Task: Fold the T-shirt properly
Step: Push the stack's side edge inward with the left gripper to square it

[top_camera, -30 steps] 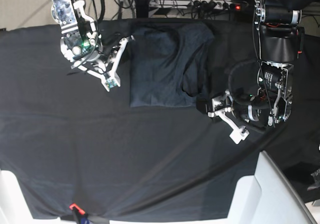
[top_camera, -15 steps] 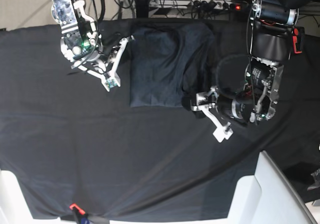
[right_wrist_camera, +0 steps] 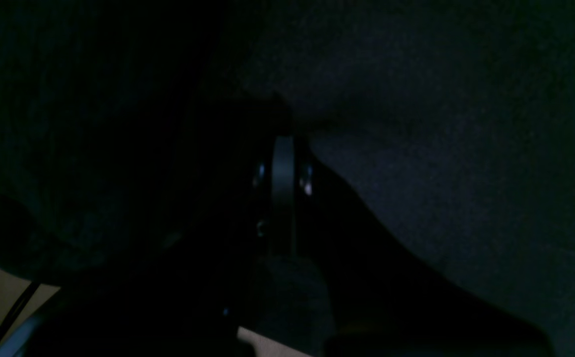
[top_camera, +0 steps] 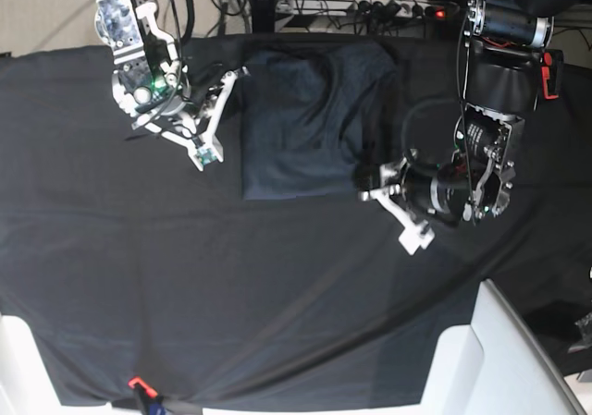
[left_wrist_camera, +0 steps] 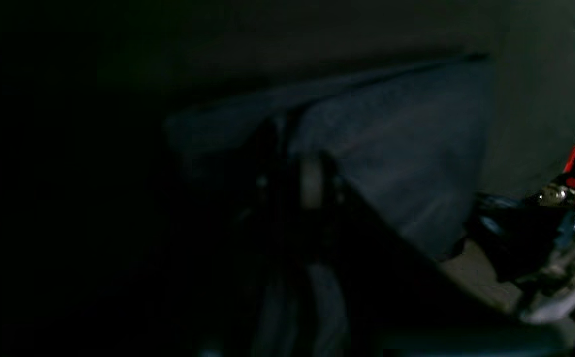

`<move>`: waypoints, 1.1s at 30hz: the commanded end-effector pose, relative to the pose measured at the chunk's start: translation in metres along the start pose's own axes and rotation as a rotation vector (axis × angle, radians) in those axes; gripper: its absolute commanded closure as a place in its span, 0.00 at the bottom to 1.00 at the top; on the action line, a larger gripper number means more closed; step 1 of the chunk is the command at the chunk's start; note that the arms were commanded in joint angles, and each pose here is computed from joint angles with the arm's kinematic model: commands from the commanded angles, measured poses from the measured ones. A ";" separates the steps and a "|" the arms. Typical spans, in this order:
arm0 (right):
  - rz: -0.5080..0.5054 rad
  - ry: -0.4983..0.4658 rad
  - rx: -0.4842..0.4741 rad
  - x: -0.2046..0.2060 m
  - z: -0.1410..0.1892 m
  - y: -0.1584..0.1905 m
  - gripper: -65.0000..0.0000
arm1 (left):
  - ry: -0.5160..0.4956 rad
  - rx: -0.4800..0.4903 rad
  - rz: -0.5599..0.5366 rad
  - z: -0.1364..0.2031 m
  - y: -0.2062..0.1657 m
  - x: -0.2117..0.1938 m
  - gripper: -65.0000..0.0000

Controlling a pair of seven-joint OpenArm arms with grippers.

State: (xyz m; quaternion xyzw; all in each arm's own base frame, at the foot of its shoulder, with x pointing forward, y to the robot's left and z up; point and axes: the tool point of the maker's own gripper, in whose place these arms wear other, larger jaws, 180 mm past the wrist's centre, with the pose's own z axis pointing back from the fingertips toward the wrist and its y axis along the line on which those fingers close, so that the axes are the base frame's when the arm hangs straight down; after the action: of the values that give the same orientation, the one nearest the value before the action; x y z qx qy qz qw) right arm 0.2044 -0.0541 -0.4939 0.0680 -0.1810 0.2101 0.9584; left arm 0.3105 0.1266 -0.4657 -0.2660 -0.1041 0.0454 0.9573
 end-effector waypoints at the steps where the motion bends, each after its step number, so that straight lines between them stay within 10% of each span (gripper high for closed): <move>1: 0.004 -0.002 -0.007 0.002 0.001 -0.003 1.00 | -0.064 -0.015 -0.014 0.008 -0.007 0.023 0.98; 33: 0.004 -0.007 -0.007 0.005 0.001 -0.003 1.00 | -0.046 0.003 0.014 0.017 -0.010 0.011 1.00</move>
State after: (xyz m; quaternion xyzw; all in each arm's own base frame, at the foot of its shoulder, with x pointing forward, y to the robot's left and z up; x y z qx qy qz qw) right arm 0.2071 -0.0541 -0.4930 0.0675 -0.1830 0.2103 0.9580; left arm 0.3009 0.1262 -0.4595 -0.2580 -0.1011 0.0588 0.9590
